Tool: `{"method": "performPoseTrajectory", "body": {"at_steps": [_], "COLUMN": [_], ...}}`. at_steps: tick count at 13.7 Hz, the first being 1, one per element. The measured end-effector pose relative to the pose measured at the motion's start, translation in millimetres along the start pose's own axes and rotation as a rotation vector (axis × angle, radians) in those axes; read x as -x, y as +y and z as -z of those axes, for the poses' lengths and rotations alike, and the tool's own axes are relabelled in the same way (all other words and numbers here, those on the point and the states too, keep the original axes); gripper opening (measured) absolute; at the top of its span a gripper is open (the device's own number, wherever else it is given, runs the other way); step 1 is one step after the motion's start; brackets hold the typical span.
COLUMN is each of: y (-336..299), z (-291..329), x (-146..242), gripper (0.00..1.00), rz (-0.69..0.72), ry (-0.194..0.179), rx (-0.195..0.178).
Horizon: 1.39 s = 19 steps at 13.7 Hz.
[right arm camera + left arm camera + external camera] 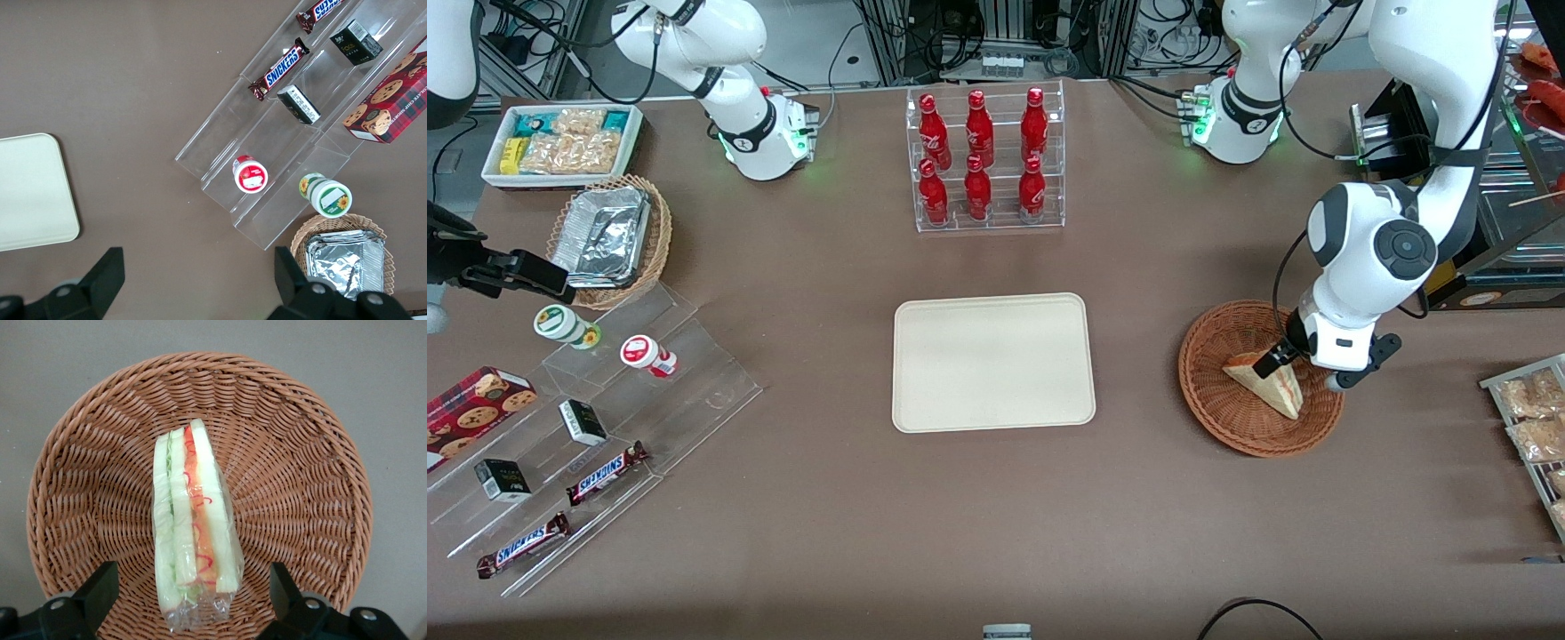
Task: Place sandwich from basket to tray
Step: 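Lower the left gripper and close it on the wrapped sandwich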
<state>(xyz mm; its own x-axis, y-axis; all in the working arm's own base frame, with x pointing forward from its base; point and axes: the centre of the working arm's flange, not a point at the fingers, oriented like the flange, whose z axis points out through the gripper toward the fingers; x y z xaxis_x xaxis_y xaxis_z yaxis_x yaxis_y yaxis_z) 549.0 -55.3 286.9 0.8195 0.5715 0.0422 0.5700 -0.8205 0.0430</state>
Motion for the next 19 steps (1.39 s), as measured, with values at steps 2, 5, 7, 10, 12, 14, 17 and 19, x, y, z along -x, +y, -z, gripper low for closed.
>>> {"method": "performPoseTrajectory", "body": {"at_steps": [2, 5, 7, 10, 12, 14, 17, 19], "y": [0, -1, -2, -5, -5, -5, -3, 0], "z": [-7, -22, -28, -34, -36, -36, -30, -10], "x": [-1, -1, -1, -2, -1, -1, -4, -9], "gripper": [1.0, 1.0, 1.0, 0.94, 0.69, 0.48, 0.32, 0.21], "rz": [0.002, 0.004, 0.007, 0.011, 0.011, 0.011, 0.011, 0.011], "ry": [0.004, -0.004, -0.012, -0.021, -0.022, -0.022, -0.042, -0.077], "rx": [0.005, 0.002, -0.004, -0.011, -0.012, -0.012, -0.03, -0.064]}}
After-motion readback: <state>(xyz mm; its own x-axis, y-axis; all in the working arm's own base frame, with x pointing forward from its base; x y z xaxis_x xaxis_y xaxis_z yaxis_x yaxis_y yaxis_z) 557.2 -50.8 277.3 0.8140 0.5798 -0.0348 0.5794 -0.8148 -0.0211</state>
